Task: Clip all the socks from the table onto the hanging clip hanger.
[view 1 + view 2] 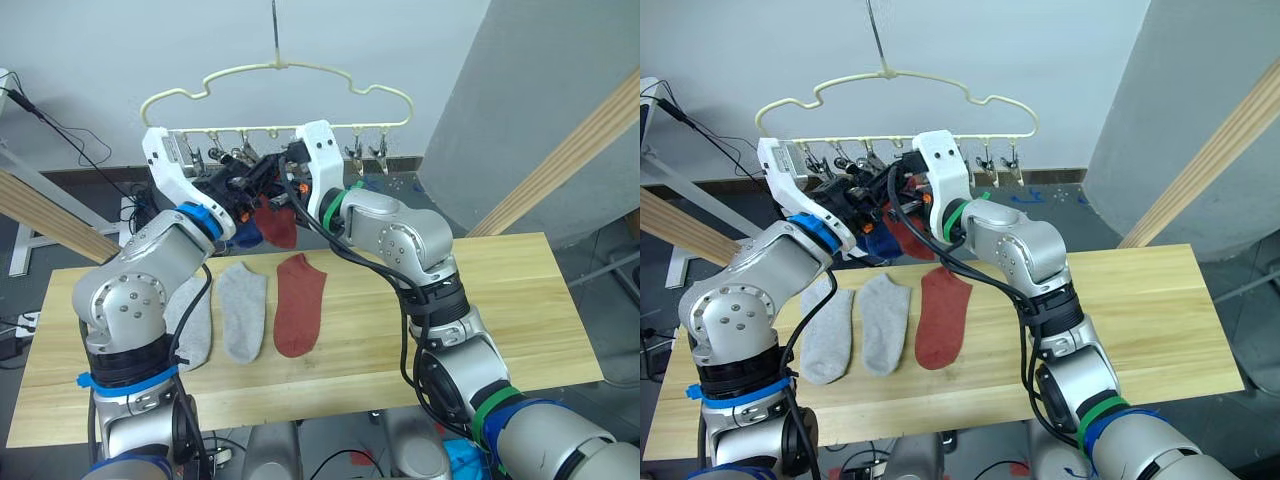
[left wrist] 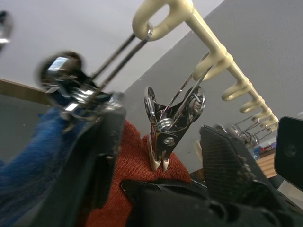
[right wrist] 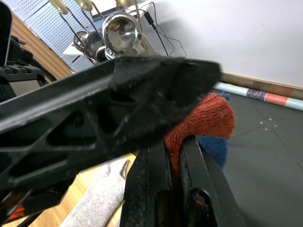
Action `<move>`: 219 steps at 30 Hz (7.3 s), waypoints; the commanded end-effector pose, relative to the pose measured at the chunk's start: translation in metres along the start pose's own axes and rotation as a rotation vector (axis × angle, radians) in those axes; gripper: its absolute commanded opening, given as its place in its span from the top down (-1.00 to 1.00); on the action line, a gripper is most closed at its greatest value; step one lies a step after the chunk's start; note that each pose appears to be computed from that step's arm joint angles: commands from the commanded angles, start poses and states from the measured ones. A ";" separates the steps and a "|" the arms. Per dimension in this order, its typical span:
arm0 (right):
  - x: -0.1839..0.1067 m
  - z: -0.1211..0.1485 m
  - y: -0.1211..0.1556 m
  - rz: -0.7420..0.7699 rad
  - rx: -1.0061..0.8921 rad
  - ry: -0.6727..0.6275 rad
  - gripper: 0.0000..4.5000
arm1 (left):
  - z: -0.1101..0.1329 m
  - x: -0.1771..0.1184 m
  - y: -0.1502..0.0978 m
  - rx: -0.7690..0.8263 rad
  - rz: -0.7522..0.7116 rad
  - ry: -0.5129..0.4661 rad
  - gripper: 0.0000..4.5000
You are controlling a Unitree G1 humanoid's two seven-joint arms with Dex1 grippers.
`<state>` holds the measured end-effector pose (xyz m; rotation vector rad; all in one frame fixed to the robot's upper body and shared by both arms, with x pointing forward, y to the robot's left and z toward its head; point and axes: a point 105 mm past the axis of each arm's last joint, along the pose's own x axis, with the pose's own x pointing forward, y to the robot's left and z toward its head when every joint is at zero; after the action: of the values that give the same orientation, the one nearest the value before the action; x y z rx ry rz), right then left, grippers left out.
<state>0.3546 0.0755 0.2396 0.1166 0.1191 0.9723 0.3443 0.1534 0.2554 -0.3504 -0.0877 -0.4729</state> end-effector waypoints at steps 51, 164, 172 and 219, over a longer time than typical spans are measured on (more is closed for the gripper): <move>-0.168 -0.020 -0.004 0.154 -0.200 -0.002 0.23 | -0.023 -0.069 -0.016 0.510 -0.117 0.009 -0.24; -0.082 0.039 -0.057 -0.404 -0.242 -0.178 0.23 | 0.020 -0.104 -0.049 0.478 -0.521 0.267 -0.24; -0.078 0.043 -0.054 -0.392 -0.237 -0.192 0.23 | 0.018 -0.106 -0.048 0.477 -0.516 0.268 -0.24; -0.073 0.052 -0.047 -0.410 -0.230 -0.215 1.00 | -0.067 -0.082 -0.017 0.410 -0.258 0.565 -0.51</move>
<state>0.3689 -0.0157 0.2669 -0.0211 -0.0853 0.5452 0.2624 0.1548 0.1871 0.1873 0.3316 -0.7803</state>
